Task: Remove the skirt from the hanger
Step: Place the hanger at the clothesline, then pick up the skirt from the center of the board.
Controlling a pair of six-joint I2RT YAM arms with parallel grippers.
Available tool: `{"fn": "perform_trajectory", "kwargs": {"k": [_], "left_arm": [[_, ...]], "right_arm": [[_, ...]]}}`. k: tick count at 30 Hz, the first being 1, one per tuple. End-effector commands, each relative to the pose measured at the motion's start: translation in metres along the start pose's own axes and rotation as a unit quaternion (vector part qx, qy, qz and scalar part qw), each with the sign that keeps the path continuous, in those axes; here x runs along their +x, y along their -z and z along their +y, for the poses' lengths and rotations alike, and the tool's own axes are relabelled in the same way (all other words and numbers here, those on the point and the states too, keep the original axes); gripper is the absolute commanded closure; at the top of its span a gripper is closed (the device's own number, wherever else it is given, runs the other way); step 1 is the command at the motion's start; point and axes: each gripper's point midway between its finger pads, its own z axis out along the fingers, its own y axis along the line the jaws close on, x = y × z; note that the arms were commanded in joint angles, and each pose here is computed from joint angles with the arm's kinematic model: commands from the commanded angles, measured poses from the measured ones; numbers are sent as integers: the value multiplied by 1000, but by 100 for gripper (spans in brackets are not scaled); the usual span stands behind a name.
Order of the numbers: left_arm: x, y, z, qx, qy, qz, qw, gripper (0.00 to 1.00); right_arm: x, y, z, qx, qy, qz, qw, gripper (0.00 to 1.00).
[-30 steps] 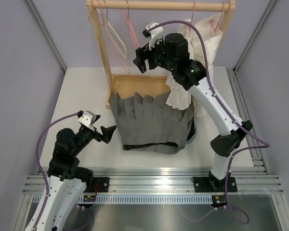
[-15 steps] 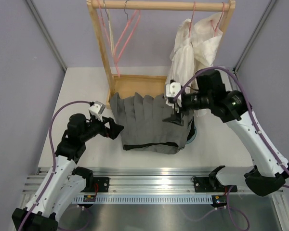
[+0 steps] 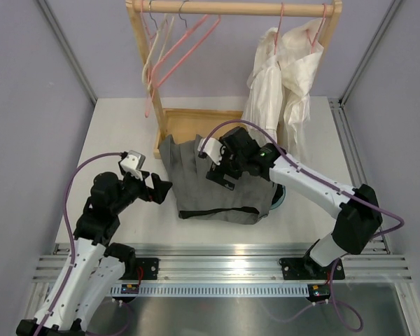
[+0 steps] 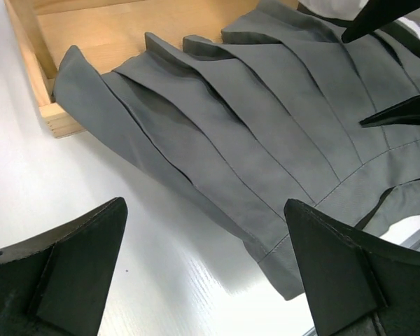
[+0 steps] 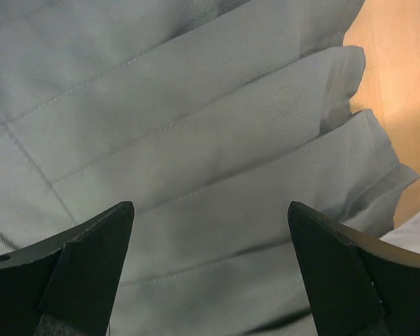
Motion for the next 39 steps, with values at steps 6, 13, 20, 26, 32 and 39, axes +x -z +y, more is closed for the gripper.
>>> {"fn": "perform_trajectory", "kwargs": {"k": [6, 13, 20, 26, 32, 39], "left_arm": [[-20, 4, 3, -13, -18, -31, 999, 1], [-21, 6, 2, -11, -20, -37, 999, 1], [-22, 6, 2, -10, -20, -37, 999, 1], [-21, 5, 1, -9, -20, -35, 999, 1], [-21, 5, 1, -7, -21, -35, 999, 1], [-27, 10, -5, 5, -29, -55, 998, 1]], "right_arm": [[14, -34, -10, 57, -31, 38, 997, 3], [9, -38, 6, -4, -45, 56, 997, 45], [-31, 9, -7, -30, -59, 3, 998, 97], [-76, 93, -20, -50, -25, -100, 993, 100], [-115, 157, -23, -44, -2, -192, 980, 100], [-174, 252, -48, -1, 6, -321, 947, 100]]}}
